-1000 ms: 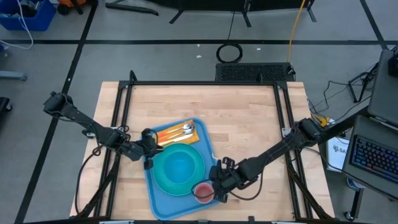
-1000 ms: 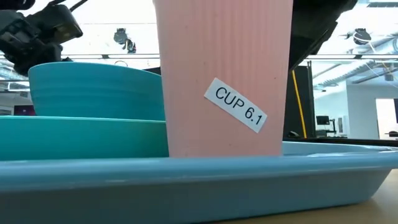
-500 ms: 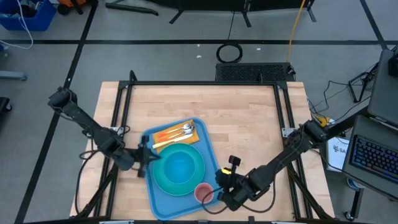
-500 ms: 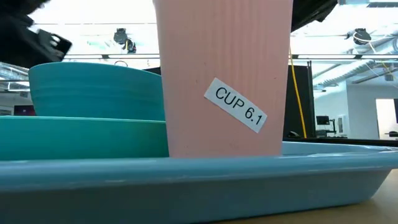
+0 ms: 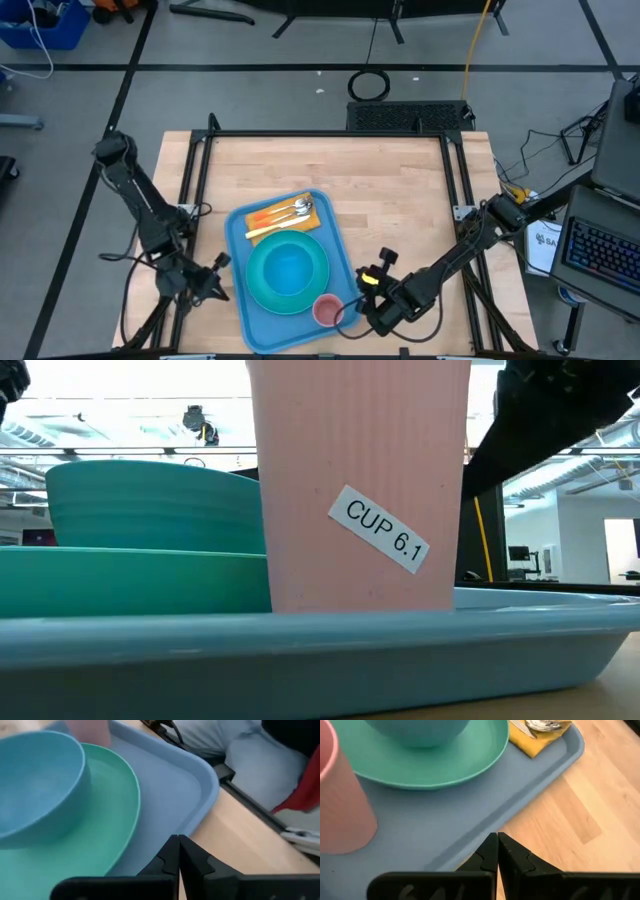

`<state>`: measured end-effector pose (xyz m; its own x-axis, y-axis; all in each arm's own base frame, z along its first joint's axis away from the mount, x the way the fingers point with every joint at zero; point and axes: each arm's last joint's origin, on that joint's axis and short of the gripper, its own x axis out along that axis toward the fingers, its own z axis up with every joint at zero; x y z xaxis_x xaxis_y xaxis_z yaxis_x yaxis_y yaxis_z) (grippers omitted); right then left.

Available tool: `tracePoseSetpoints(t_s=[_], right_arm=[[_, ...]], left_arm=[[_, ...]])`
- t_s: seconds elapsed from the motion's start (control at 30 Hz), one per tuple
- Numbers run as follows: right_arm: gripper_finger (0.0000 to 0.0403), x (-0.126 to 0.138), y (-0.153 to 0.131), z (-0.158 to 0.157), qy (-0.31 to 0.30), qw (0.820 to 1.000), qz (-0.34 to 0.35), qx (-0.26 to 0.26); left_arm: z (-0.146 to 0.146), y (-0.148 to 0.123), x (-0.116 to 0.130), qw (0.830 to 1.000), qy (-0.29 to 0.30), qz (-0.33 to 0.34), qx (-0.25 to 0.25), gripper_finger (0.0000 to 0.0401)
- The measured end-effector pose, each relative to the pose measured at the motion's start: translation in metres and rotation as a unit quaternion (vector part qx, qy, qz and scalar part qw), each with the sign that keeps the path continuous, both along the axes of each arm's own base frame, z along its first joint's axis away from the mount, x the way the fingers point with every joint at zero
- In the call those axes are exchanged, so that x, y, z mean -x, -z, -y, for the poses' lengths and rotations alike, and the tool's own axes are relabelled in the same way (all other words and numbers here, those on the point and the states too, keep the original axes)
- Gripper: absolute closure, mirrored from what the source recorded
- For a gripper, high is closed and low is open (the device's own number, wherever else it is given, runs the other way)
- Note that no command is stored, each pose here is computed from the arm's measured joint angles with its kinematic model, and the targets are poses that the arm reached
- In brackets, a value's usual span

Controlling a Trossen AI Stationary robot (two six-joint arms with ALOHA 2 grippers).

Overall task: Set up tray
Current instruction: Move the blue serving tray to the center of the table

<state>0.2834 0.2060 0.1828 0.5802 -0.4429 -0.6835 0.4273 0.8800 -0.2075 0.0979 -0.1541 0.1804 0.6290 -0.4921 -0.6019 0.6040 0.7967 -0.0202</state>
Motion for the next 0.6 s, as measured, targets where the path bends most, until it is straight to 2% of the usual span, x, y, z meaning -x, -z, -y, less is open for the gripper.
tracePoseSetpoints(t_s=[0.1,0.27,0.4,0.6], right_arm=[[0.0402,0.0,0.0,0.001,0.006,1.0,0.011,0.009],[0.0403,0.0,-0.001,0.002,0.013,0.999,0.029,0.032],[0.0403,-0.001,-0.001,0.002,0.015,0.999,0.033,0.037],[0.0403,-0.001,-0.001,0.002,0.015,0.999,0.033,0.037]], left_arm=[[0.004,0.002,0.004,1.0,-0.006,-0.017,0.014,0.0396],[0.014,0.017,0.005,0.993,-0.001,-0.111,0.043,0.0398],[0.024,0.034,-0.001,0.979,-0.014,-0.192,0.071,0.0399],[0.037,0.056,-0.014,0.973,0.004,-0.218,0.075,0.04]])
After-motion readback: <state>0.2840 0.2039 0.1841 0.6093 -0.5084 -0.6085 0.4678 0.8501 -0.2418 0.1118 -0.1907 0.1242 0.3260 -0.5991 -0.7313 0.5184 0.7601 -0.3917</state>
